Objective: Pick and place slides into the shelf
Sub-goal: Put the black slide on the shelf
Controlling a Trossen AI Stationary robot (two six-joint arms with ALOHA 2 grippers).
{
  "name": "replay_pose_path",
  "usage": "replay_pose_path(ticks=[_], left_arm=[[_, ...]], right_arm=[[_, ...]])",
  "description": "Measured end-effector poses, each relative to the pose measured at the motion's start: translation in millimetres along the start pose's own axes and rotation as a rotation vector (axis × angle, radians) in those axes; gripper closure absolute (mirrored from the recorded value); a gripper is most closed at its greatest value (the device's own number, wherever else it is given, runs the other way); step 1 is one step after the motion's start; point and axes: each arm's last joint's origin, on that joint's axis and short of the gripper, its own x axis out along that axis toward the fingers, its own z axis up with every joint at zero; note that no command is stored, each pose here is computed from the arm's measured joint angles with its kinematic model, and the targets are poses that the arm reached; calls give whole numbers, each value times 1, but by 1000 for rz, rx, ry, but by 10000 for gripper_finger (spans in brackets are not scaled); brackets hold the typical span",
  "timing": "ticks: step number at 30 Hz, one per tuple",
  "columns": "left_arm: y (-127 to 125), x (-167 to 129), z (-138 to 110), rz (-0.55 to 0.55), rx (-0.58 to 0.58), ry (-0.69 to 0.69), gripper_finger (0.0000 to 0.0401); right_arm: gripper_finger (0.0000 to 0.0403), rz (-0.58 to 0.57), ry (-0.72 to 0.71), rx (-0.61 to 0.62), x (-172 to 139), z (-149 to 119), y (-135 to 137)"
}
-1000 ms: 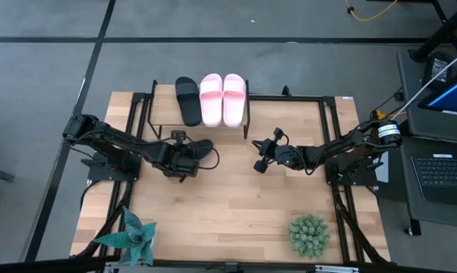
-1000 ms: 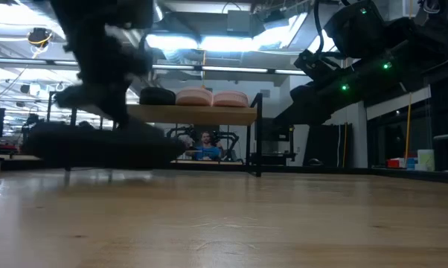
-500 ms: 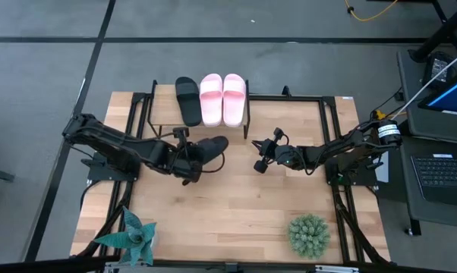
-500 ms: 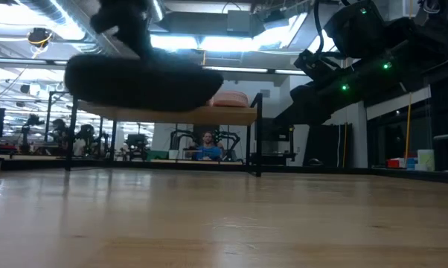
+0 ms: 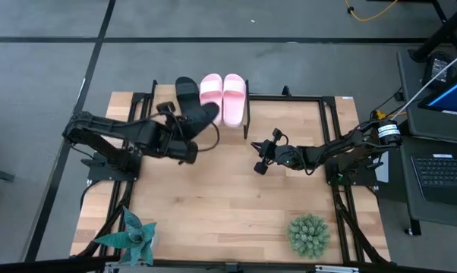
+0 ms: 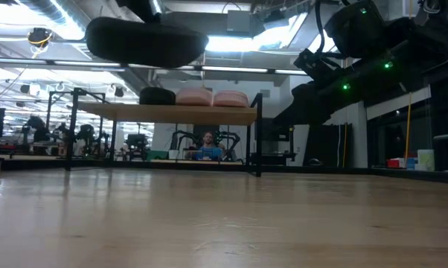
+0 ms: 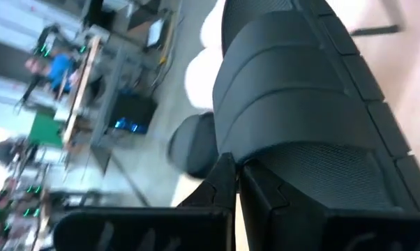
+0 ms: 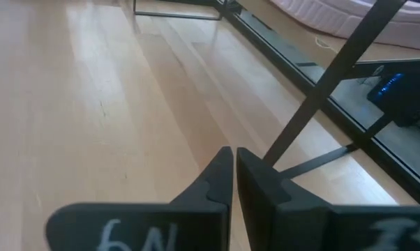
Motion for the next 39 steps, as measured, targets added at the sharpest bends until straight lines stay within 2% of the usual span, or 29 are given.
replay_pose_path(ticks=[6,25,31,39], left_arm=[[31,14,-6,99,-72,127,401],[86,77,-21,263,-164,402,401],[97,89,-29,236,-276,475,401],[96,104,-41,228,-277,557,401]], right_arm=[[379,0,0,-1,0,0,0],[379,-3,1,-1,0,0,0],[379,-3,1,-2,0,0,0],[379,-3,0,-2,0,0,0]])
